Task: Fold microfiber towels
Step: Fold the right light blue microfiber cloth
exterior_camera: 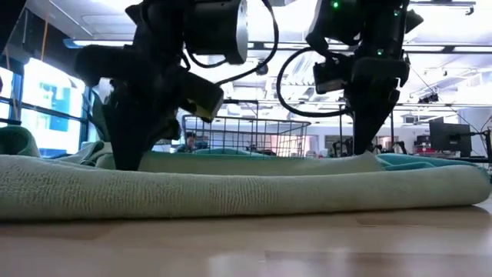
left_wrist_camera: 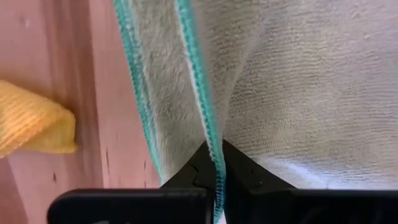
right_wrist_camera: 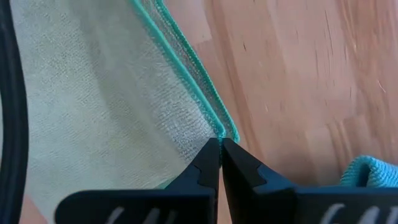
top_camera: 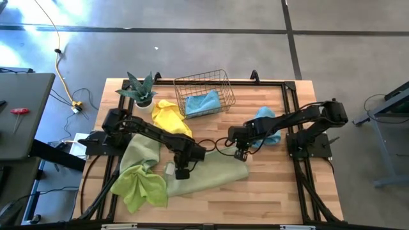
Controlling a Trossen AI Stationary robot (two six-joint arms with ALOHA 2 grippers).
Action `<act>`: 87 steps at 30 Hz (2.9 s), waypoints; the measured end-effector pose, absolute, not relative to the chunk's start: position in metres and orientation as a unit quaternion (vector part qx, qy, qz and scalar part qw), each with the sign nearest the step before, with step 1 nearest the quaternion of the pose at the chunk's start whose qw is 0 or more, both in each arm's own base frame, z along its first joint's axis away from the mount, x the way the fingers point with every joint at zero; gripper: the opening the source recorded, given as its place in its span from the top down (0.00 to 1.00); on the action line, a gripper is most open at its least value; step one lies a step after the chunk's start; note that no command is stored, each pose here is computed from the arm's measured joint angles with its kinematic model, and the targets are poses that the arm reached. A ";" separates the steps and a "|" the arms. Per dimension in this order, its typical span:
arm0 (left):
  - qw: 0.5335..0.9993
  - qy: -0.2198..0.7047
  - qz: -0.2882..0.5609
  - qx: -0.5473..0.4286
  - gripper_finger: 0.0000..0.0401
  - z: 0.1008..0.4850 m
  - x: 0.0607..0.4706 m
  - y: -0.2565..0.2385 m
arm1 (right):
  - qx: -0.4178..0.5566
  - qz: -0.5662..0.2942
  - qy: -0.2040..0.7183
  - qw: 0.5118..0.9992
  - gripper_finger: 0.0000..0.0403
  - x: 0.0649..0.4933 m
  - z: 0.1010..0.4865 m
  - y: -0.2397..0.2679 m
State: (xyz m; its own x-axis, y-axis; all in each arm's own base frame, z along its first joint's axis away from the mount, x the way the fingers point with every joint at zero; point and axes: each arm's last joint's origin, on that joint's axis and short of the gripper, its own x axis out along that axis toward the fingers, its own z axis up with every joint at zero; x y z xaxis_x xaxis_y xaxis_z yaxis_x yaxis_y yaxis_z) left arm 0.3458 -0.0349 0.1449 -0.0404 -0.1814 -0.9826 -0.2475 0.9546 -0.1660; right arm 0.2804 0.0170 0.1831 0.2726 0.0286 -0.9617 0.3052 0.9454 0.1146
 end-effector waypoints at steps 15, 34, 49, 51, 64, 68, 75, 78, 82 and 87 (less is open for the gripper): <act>0.632 0.747 0.090 -0.186 0.70 0.155 0.341 -0.025 | 0.138 -0.110 0.601 0.779 0.62 0.277 0.196 0.012; 0.754 0.627 0.119 -0.154 0.74 0.214 0.345 -0.110 | 0.183 -0.072 0.406 0.893 0.59 0.235 0.162 0.070; 0.783 0.552 0.214 -0.191 0.74 0.215 0.339 -0.141 | 0.154 -0.046 0.436 0.885 0.59 0.202 0.109 0.090; 0.782 0.550 0.217 -0.195 0.74 0.215 0.337 -0.144 | 0.133 -0.041 0.449 0.883 0.59 0.199 0.107 0.091; 0.790 0.549 0.232 -0.142 0.74 0.199 0.334 -0.161 | 0.063 -0.075 0.547 0.832 0.59 0.175 0.122 0.086; 0.782 0.567 0.234 -0.110 0.74 0.176 0.341 -0.160 | 0.048 -0.084 0.566 0.819 0.59 0.170 0.133 0.083; 0.809 0.535 0.228 -0.085 0.74 0.148 0.370 -0.147 | 0.077 -0.082 0.542 0.833 0.59 0.175 0.138 0.086; 0.797 0.558 0.215 -0.084 0.74 0.137 0.373 -0.143 | 0.084 -0.089 0.551 0.826 0.59 0.173 0.137 0.085; 0.789 0.572 0.208 -0.082 0.74 0.135 0.371 -0.144 | 0.091 -0.096 0.553 0.823 0.59 0.172 0.137 0.084; 0.780 0.592 0.178 -0.095 0.74 0.136 0.369 -0.149 | 0.090 -0.098 0.552 0.823 0.59 0.172 0.136 0.084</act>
